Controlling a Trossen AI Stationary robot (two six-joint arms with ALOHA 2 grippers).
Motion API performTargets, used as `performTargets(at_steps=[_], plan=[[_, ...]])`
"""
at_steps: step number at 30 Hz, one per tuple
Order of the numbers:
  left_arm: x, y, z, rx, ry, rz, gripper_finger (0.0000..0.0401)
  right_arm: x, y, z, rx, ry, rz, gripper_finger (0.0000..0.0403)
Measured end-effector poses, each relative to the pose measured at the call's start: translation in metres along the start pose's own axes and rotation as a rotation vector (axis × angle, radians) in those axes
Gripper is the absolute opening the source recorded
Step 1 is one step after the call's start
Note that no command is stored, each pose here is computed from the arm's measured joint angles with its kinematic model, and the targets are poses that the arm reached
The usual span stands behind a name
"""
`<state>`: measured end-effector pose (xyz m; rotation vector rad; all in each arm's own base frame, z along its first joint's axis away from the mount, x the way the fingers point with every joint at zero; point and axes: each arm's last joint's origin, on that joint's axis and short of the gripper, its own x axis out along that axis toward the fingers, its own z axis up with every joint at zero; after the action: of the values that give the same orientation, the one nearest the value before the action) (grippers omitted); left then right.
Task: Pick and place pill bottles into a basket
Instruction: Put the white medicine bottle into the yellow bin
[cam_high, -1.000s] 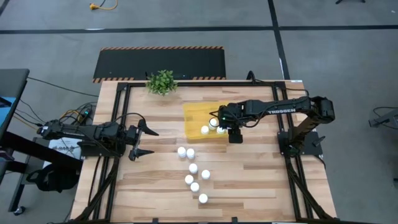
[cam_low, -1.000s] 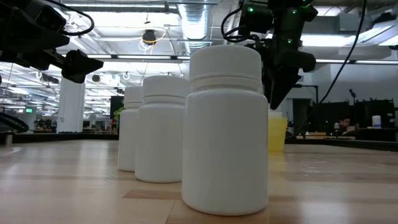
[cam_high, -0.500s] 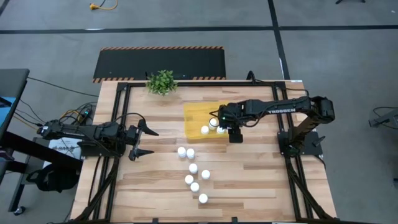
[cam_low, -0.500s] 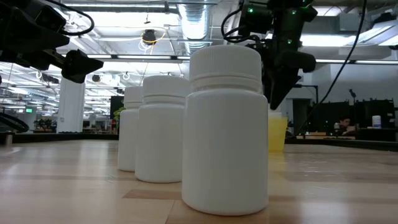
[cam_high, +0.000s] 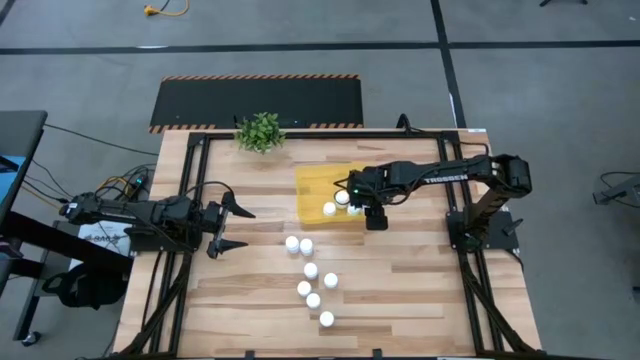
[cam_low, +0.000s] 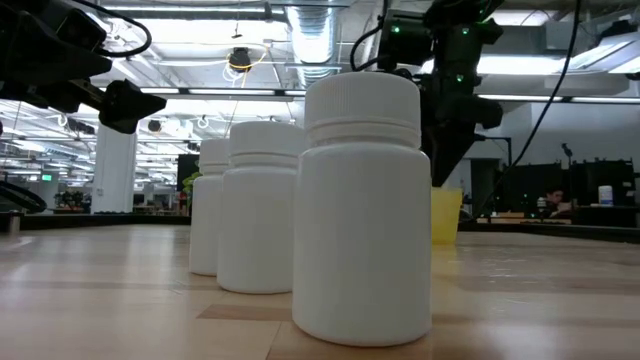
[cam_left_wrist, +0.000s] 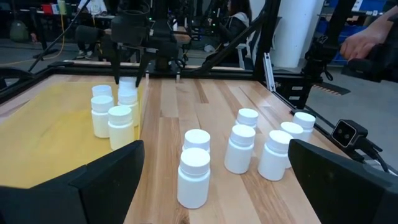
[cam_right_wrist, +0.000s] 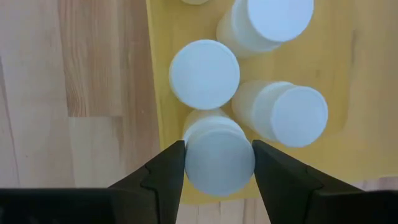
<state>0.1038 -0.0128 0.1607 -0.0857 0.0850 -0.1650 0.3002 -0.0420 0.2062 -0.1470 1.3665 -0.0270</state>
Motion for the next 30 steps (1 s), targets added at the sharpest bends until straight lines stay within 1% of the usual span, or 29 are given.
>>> performTargets(at_steps=[12, 21, 25, 28, 30], plan=[[0.000, 0.000, 0.000, -0.007, 0.000, 0.000, 0.0386, 0.000, 0.000, -0.001, -0.001, 0.012, 0.003, 0.0196], [0.000, 0.000, 0.000, -0.009, 0.001, 0.001, 0.0386, -0.004, 0.000, -0.002, 0.000, 0.007, 0.001, 0.0197], [0.000, 0.000, 0.000, 0.000, 0.000, 0.001, 0.0386, -0.018, 0.000, -0.006, 0.000, -0.012, -0.004, 0.0197], [0.000, 0.000, 0.000, -0.007, 0.000, 0.001, 0.0386, -0.037, 0.004, -0.009, -0.003, -0.063, -0.013, 0.0198], [0.000, 0.000, 0.000, -0.009, 0.000, 0.000, 0.0386, -0.053, 0.011, -0.011, 0.000, -0.127, -0.017, 0.0198]])
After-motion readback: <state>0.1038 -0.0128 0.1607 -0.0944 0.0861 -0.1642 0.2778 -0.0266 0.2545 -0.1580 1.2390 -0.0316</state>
